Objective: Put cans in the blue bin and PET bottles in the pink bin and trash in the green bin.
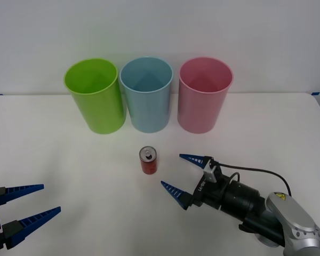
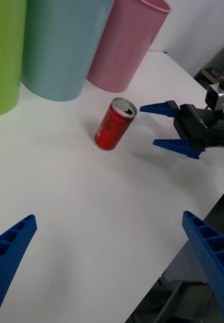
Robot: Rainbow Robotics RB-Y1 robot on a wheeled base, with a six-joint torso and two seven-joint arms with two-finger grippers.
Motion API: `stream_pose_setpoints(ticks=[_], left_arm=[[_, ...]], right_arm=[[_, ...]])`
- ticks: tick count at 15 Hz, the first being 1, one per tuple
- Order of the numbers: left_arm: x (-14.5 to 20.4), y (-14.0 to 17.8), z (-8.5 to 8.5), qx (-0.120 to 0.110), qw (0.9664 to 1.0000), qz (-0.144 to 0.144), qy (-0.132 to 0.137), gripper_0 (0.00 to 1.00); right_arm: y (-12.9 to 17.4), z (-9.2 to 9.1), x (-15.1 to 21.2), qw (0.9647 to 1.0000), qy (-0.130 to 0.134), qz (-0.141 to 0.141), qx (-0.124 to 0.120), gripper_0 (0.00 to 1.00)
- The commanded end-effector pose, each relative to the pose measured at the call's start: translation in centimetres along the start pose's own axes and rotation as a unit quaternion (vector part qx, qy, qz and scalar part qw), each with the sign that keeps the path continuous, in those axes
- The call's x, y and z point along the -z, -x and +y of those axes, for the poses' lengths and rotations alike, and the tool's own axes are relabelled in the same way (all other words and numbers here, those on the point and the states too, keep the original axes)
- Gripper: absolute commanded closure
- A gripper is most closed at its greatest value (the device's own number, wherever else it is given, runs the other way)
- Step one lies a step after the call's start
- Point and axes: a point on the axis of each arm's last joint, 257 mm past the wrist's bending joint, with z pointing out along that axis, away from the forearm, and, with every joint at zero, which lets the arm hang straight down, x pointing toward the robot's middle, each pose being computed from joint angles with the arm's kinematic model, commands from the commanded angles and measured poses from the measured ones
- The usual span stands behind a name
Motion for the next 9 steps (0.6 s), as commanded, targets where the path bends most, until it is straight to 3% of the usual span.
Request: stream_pose_setpoints(ticks=[1,5,9], left_arm=[[0.0,0.0,0.0,0.000,1.0000,0.000,0.000,0.00],[0.0,0.0,0.0,0.000,1.0000,0.000,0.000,0.00],[0.0,0.0,0.0,0.000,1.0000,0.000,0.000,0.00]], right_arm=[[0.1,0.1,-0.9,1.0000,-0.005,0.000,0.001,0.00],[0.3,1.6,-2.1,0.9999,0.012,-0.001,0.001,0.00],[0.2,1.3,-2.4,0.9999,0.006,0.004,0.008,0.00]])
